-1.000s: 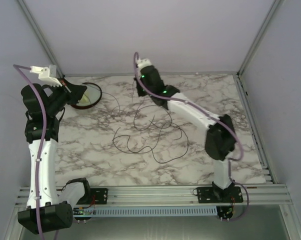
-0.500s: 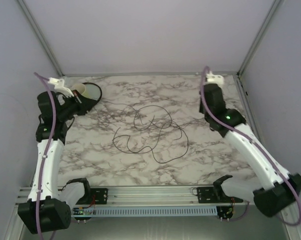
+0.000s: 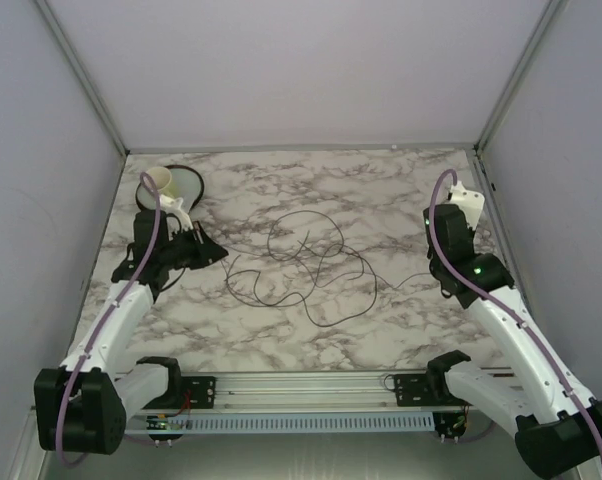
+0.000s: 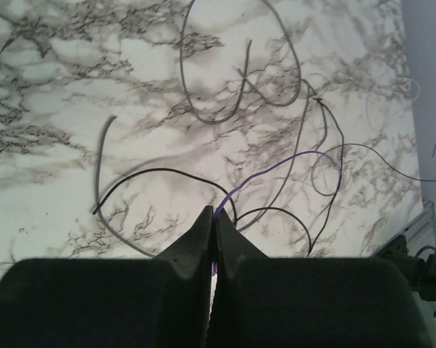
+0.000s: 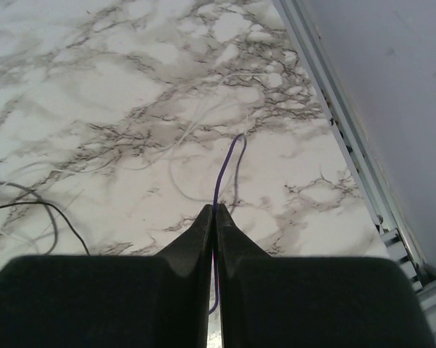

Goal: Zip-tie the wires
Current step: Straighten the cable at the center of the board.

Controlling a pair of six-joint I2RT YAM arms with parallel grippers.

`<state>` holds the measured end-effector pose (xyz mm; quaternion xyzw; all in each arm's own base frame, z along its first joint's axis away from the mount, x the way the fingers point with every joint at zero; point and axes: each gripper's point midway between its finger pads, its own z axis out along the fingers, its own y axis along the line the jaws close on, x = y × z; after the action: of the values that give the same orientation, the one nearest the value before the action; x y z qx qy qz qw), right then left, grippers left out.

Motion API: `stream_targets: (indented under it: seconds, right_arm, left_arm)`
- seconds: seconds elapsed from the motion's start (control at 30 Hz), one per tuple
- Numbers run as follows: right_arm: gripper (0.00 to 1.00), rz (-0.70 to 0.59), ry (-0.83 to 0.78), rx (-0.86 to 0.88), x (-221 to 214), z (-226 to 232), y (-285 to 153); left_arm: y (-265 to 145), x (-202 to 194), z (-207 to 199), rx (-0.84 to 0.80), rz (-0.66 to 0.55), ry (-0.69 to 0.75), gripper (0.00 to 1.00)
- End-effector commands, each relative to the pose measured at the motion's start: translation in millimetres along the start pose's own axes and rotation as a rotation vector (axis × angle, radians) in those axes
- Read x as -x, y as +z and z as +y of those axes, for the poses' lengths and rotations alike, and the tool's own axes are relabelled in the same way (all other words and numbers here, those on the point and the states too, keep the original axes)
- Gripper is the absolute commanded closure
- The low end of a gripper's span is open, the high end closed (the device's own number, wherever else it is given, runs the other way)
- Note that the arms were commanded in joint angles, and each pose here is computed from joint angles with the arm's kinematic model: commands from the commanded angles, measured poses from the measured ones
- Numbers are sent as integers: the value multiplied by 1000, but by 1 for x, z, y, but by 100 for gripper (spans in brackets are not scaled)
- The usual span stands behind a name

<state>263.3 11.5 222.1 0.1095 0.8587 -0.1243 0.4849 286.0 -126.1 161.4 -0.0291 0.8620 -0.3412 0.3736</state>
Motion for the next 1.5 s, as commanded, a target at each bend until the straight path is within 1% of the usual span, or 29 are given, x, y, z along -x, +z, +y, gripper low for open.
stream_targets:
  seconds: [0.0,0.1,0.2,0.33,0.43,0.47,0.53,0.63,0.73,0.8,0.87,0.9,0.97,1.03,1.13,1.23,1.3,1.4,1.47]
  right_arm:
    - [100,0,7,-77,-7,-11,9]
    - [100,35,-28,-81,-21,-5,21]
    - [100,70,-63,-92,-37,-2,32]
    - [100,100,-89,-96,-42,1,40]
    - [100,121,-105,-104,-45,1,45]
    - [97,125,-108,-106,-46,1,46]
    - [84,124,-106,-118,-45,-1,47]
    - [67,94,-81,-146,-39,-8,43]
    - [56,59,-47,-143,-28,-13,37]
    - [51,41,-29,-120,-17,-10,34]
    - [50,30,-15,-60,-4,2,32]
    - [50,28,-11,-14,3,12,32]
    - [50,31,4,110,13,39,32]
    - [50,19,24,202,22,64,33]
    - [49,-5,32,315,27,103,40]
    - [49,2,32,385,27,133,46]
    - [48,3,29,412,27,149,47]
    - [48,7,33,445,25,164,47]
    - [47,10,37,456,24,169,46]
  left_arm:
    - [10,-3,10,33,-5,-5,100]
    - [17,-15,21,67,43,-20,100]
    - [20,-25,39,146,92,-17,100]
    - [20,-33,66,271,113,-16,100]
    - [25,-41,75,293,141,-26,100]
    - [28,-45,77,288,158,-30,100]
    - [31,-52,80,284,190,-35,99]
    - [33,-58,84,295,214,-43,94]
    - [35,-59,82,280,226,-44,86]
    - [36,-57,81,274,233,-40,76]
    - [36,-55,82,284,239,-33,59]
    - [36,-53,83,292,240,-27,53]
    - [34,-46,86,324,234,-13,44]
    - [31,-34,88,357,209,12,37]
    - [31,0,73,331,119,62,29]
    - [37,43,34,204,9,118,22]
    - [44,64,6,120,-30,160,21]
    - [68,71,-28,31,-1,202,21]
    - [91,62,-43,-6,55,212,21]
